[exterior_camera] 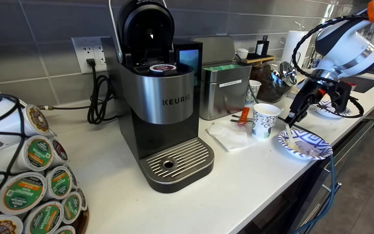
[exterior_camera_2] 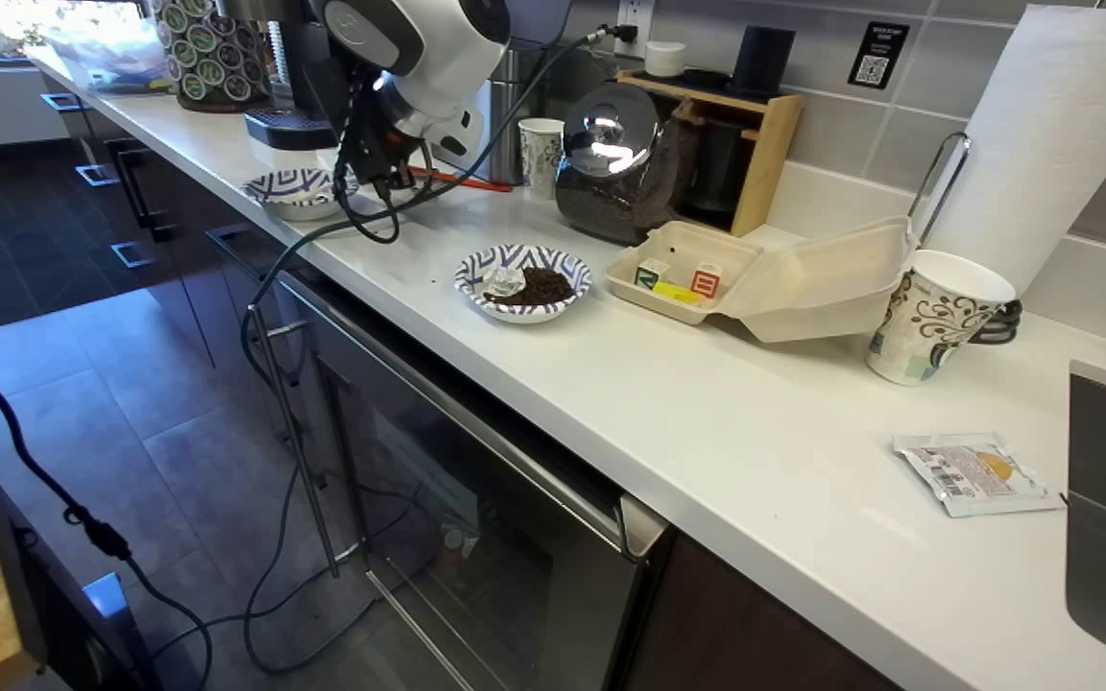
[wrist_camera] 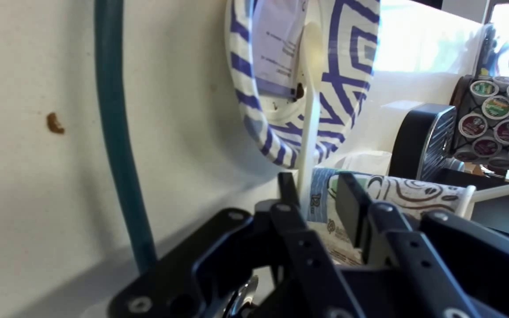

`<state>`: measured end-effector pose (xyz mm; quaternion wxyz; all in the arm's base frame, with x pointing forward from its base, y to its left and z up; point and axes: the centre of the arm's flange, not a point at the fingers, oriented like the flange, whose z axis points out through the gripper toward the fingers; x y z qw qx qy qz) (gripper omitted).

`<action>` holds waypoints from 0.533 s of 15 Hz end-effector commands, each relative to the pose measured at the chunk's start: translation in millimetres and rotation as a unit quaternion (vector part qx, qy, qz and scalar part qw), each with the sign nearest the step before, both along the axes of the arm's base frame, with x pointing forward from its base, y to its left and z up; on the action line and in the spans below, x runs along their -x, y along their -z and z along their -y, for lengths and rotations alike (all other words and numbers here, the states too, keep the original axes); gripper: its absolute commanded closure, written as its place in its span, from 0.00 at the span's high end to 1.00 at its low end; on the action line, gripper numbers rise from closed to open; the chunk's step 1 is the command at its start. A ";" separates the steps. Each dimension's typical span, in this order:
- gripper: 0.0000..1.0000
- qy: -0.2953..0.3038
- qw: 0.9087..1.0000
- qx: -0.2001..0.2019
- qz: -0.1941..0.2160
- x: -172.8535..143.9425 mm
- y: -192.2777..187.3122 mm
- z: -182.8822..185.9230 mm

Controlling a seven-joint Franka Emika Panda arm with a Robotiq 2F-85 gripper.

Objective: Put the spoon in the plate to the right

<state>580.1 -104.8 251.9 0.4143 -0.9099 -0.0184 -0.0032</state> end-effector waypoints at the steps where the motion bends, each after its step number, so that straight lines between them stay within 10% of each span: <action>1: 0.21 0.001 1.000 -0.006 -0.002 -0.9 0.6 5.2; 8: 0.52 0.002 1.000 -0.002 -0.001 -1.1 2.8 3.8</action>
